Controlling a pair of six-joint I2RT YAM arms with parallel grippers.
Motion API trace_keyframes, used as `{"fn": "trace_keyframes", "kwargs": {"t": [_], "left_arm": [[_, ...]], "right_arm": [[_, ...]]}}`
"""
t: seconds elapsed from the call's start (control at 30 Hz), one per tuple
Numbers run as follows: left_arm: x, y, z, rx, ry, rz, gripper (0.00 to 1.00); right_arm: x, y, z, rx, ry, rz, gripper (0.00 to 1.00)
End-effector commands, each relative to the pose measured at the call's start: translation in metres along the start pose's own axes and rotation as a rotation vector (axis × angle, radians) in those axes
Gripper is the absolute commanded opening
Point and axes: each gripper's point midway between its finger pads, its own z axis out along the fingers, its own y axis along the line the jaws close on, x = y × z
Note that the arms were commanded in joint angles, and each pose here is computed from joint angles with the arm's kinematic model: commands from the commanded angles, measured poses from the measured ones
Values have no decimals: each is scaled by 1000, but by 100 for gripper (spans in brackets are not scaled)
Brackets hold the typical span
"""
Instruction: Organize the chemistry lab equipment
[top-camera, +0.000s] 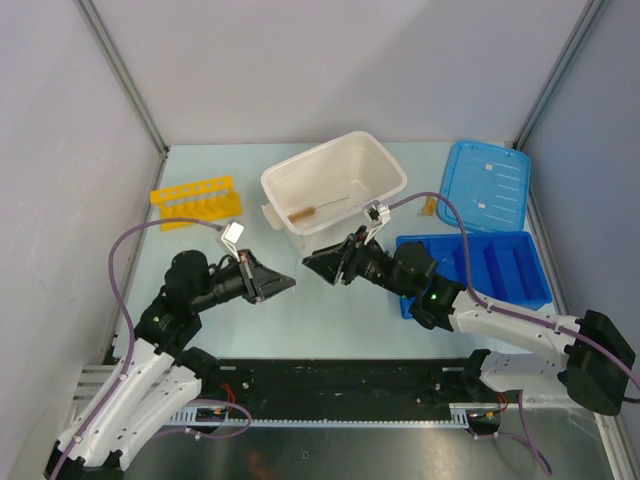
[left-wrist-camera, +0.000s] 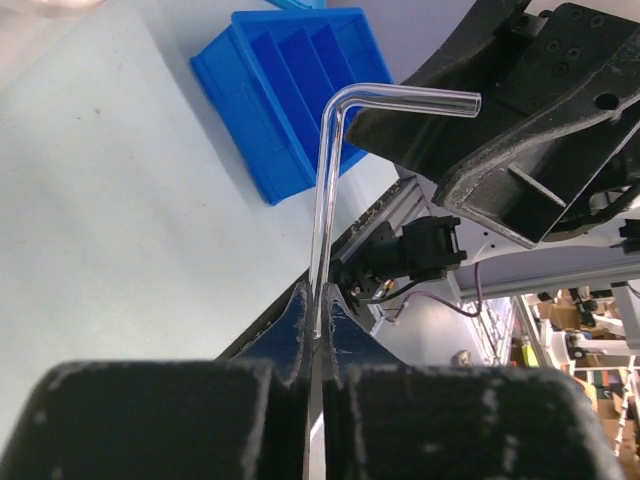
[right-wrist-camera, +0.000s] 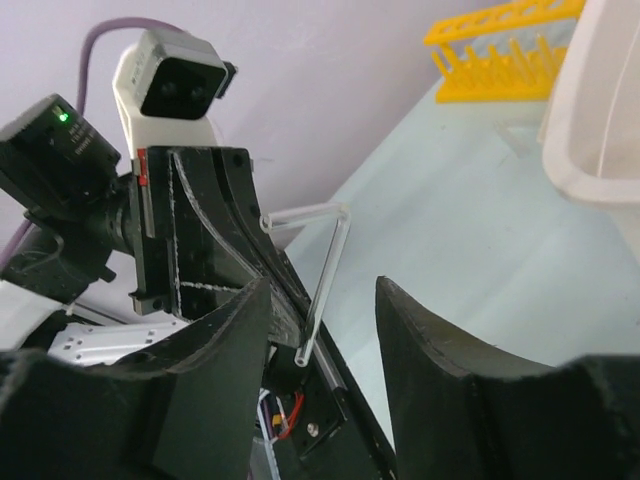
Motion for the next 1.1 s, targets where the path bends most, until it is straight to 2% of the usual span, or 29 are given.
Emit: {"fn": "trace_keyframes", "kwargs": {"t": [0.0,0.2,0.43,0.83,0.97,1.07], "left_arm": [[-15,-28,-3,82,-52,21,0],[-14,-28,-1,82,-57,8,0],[-12,-31,0,94,-56,5,0],[-9,-28,6,92,-39,6,1],[-7,-22,9,77,-32,7,7],[-5,-18,12,66,-26,4,11]], "right_arm": [[-15,17,5,-77,-76,11,53],[-10,16,11,-90,-72,31,52],[-5,13,18,-96,-67,58,47],[2,15,25,-130,-56,99,19],[0,11,24,-117,-58,102,9],[-1,6,24,-102,-55,105,4]]}}
